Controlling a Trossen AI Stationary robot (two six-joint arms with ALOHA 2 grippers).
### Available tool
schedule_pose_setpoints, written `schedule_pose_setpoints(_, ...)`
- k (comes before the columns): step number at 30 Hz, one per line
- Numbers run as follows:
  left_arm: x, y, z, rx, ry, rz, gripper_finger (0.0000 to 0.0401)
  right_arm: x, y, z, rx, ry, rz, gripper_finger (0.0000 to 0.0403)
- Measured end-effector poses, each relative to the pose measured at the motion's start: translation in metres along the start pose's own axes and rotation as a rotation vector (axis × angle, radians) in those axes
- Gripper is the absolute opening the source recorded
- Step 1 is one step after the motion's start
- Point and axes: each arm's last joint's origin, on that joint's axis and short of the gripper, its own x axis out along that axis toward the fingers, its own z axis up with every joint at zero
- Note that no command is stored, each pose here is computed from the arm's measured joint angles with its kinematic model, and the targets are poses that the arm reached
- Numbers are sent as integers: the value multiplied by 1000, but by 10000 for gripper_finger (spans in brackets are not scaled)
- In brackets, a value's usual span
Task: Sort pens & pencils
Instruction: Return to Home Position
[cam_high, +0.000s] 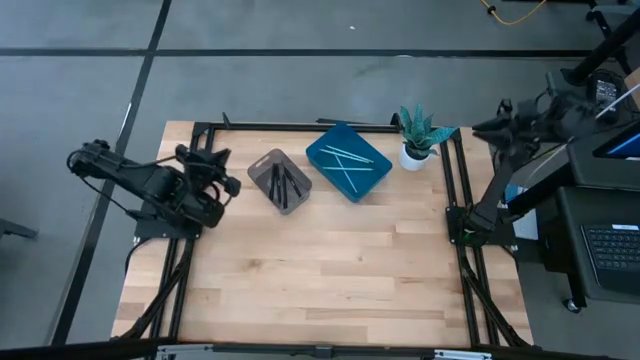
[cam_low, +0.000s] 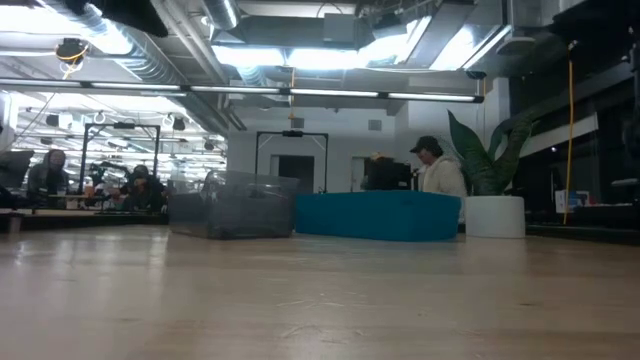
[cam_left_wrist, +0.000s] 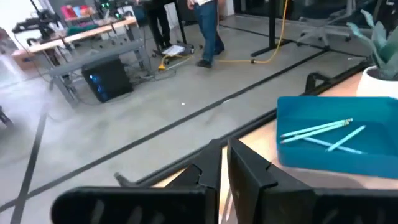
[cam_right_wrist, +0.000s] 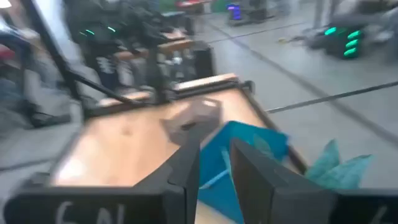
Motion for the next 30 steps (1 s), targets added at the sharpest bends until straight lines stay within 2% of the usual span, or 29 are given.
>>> schedule_pose_setpoints(3, -2, 12, 1, -33, 6, -5, 17, -17, -16, 10, 85, -15, 52, 90)
schedule_pose_setpoints(7, -8, 27, -1, -55, 38, -53, 11, -43, -13, 13, 78, -60, 26, 90)
schedule_pose_setpoints(14, -7, 27, -29, -69, 64, -101, 1, -78, 40, -11, 136, -7, -187, 90)
schedule_pose_setpoints(16, -8, 26, -31, -81, 74, -108, 2, -82, 58, -13, 139, -22, -196, 90)
schedule_pose_setpoints(22, -14, 18, -28, -110, 64, -180, 9, -57, 99, -17, 91, -13, -128, 90)
schedule_pose_setpoints(26, -20, 8, -26, -114, -7, -225, 9, -22, 110, -30, 74, 47, -100, 90)
schedule_pose_setpoints(30, -23, 2, -34, -97, -28, -248, 2, -3, 114, -37, 26, -40, -19, 90)
